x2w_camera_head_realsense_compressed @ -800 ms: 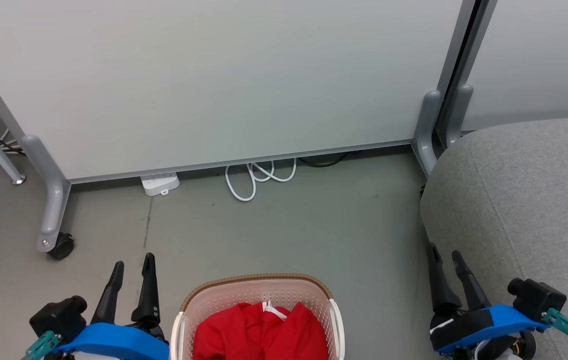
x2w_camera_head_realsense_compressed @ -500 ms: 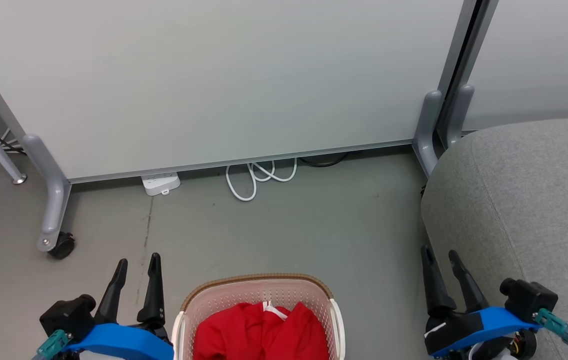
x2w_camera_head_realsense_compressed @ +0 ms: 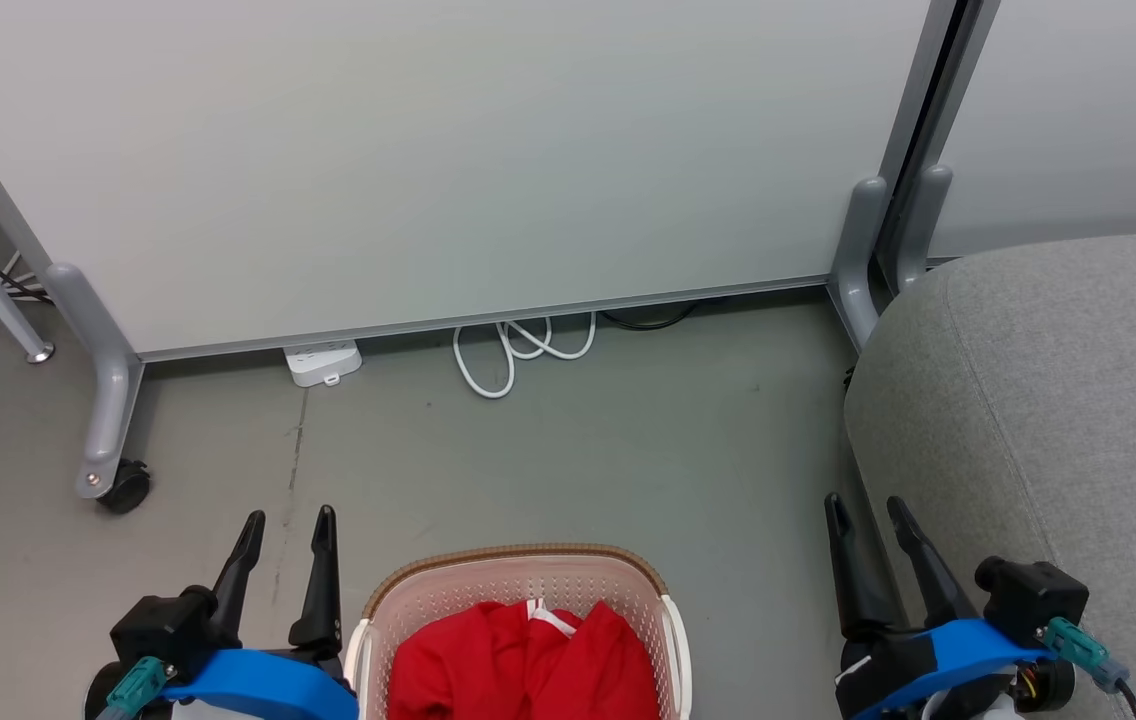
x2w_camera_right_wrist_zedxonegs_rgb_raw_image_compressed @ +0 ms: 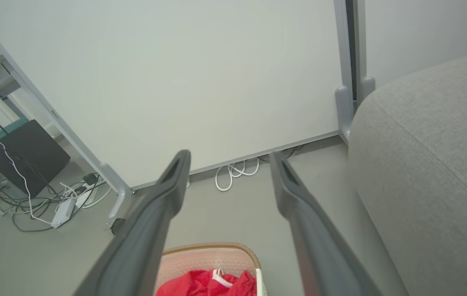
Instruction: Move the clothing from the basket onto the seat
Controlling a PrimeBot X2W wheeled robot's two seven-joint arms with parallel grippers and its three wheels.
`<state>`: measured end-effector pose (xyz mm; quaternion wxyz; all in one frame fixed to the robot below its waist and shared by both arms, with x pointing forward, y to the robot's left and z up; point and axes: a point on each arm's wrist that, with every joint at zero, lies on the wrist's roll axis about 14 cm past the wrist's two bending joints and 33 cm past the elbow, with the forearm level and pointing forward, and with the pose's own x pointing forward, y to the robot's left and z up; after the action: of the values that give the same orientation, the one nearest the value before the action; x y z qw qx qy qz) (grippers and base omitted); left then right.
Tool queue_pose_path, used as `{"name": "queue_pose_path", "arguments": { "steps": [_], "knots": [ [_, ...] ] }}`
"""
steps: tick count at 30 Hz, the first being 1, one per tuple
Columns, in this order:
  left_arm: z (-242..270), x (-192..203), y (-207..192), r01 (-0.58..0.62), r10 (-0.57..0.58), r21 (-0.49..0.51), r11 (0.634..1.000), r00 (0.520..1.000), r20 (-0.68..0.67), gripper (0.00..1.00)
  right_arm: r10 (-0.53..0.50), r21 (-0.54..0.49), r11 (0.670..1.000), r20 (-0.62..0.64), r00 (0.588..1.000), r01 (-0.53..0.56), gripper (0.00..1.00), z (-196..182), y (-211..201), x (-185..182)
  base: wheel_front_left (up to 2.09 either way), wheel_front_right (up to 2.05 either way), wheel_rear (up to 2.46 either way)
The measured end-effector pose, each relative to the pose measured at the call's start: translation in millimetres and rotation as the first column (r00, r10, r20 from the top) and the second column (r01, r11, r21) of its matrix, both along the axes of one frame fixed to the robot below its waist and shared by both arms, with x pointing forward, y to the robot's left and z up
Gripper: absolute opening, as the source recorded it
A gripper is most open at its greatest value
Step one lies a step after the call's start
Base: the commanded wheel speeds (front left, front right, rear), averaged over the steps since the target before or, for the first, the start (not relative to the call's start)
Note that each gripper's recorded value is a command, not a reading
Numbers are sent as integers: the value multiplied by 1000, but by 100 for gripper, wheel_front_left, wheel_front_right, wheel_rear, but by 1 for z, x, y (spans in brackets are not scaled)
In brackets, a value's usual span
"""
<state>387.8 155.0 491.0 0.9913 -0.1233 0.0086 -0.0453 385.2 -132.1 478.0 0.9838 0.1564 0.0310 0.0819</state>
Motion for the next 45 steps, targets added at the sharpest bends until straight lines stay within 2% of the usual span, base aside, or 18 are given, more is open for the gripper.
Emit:
{"name": "queue_pose_path", "arguments": {
  "steps": [18,32,45],
  "knots": [
    [-2,2,-6,32,-36,134,990,999,22,100,37,-140,990,16,999,-34,100,-6,4,2,0,0,0],
    [-7,1,-11,59,-67,229,972,997,27,100,74,-240,969,28,997,-65,100,-11,10,2,0,0,0],
    [-11,1,-11,63,-68,226,972,998,13,100,74,-242,968,21,997,-67,100,-13,9,3,0,0,0]
  ]
}}
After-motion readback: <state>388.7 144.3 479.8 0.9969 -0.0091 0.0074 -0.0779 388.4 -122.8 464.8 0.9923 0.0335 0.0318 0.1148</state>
